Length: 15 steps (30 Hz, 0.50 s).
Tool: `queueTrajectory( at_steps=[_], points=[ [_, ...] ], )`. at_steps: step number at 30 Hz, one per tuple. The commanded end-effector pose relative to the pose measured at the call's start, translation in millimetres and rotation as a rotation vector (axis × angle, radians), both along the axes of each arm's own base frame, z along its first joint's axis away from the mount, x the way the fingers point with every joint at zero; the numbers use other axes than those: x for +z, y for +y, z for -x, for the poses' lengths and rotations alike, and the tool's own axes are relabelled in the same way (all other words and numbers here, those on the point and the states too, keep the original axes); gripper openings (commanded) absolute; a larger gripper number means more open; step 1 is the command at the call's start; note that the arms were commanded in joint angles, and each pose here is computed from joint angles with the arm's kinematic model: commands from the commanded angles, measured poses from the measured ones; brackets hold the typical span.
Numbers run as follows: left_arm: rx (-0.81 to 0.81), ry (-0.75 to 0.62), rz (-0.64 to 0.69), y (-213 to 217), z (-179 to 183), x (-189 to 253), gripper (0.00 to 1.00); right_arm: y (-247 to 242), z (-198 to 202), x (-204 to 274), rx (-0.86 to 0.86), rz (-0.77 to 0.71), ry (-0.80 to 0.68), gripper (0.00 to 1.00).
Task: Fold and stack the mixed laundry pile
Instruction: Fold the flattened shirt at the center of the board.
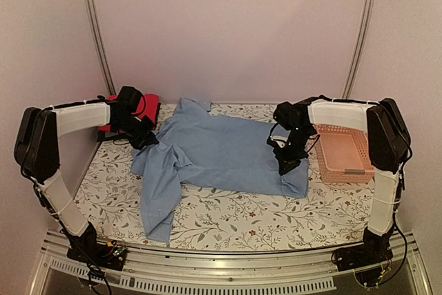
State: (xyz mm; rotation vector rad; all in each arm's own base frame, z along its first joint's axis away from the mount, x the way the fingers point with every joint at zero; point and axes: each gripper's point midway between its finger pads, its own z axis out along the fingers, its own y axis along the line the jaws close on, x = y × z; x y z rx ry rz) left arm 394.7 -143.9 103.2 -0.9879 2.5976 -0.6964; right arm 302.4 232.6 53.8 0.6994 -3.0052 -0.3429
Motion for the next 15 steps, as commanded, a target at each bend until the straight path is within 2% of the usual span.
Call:
queueTrajectory(
  at_steps=[1, 3, 4, 6, 7, 8, 11, 12, 15],
  points=[
    [-0.021, -0.077, 0.013, -9.4, -32.0, -2.0, 0.0, -11.4, -28.9, -0.1, -0.036, 0.067, -0.074, 0.02],
    [-0.031, -0.074, -0.006, -9.4, -38.1, -12.6, 0.0, -22.5, -29.4, -7.4, -0.027, 0.131, -0.077, 0.04],
    [-0.045, -0.075, -0.008, -11.0, -40.6, -16.8, 0.0, -30.0, -28.8, -13.1, -0.023, 0.172, -0.075, 0.08],
    [-0.085, -0.07, -0.006, -14.3, -44.6, -23.0, 0.02, -45.4, -33.2, -19.5, -0.015, 0.261, -0.1, 0.31],
    [-0.093, -0.071, -0.003, -13.4, -45.4, -22.9, 0.11, -47.8, -37.2, -16.9, -0.021, 0.276, -0.115, 0.41],
    [-0.091, -0.082, -0.004, -10.6, -45.5, -19.3, 0.2, -49.4, -43.5, -10.2, -0.029, 0.29, -0.142, 0.46],
    [-0.047, -0.138, -0.054, 8.9, -42.6, 1.3, 0.56, -47.2, -59.7, 21.0, -0.073, 0.281, -0.224, 0.52],
    [-0.033, -0.146, -0.069, 17.1, -39.5, 8.1, 0.64, -42.0, -61.4, 30.4, -0.089, 0.247, -0.236, 0.52],
    [-0.023, -0.169, -0.083, 36.4, -30.1, 17.2, 0.69, -8.8, -51.0, 57.6, -0.087, 0.025, -0.235, 0.52]
  ],
)
